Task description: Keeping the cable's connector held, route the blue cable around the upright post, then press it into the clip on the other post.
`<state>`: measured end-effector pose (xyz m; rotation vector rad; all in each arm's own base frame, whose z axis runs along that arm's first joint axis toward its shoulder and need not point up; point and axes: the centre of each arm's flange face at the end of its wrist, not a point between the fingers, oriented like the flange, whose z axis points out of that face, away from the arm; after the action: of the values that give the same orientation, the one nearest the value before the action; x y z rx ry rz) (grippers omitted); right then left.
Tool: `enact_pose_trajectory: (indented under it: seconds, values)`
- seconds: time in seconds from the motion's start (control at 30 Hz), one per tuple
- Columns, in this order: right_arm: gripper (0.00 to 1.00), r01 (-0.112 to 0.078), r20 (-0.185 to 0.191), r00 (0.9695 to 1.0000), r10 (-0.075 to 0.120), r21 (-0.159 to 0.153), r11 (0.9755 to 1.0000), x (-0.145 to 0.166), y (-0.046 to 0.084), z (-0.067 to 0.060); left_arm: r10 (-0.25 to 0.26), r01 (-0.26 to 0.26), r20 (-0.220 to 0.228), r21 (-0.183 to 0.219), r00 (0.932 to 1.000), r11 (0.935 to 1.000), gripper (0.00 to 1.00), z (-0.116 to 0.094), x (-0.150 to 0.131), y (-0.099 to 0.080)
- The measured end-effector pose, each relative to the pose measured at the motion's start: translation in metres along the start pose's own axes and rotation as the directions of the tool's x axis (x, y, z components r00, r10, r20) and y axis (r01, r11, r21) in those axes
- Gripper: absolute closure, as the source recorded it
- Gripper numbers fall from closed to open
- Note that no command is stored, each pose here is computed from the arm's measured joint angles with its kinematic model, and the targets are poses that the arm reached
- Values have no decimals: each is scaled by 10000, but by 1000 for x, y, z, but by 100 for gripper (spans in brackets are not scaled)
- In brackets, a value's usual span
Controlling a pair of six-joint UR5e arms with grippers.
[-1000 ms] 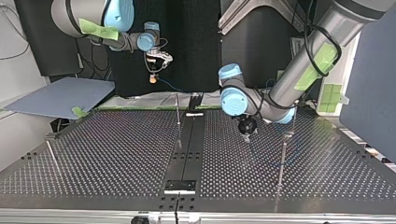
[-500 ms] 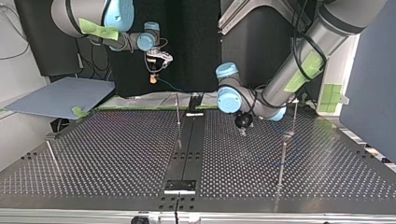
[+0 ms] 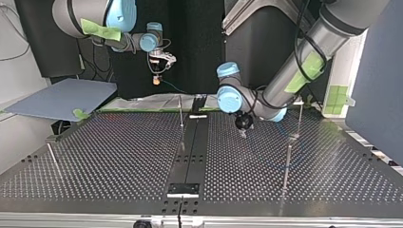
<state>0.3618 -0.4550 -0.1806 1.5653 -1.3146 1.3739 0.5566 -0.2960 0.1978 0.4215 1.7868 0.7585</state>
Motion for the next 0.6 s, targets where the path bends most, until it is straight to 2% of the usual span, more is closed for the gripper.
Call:
enact_pose_trajectory:
  seconds: [0.3,0.6]
  values:
    - [100,2,-1,10000,-2,13,10000,0,-1,0,132,-127,-165,305,9998,9995,0,2,20,-32]
    - [100,3,7,10000,-3,16,10000,0,-1,0,540,-511,-366,770,9979,9957,0,0,46,-70]
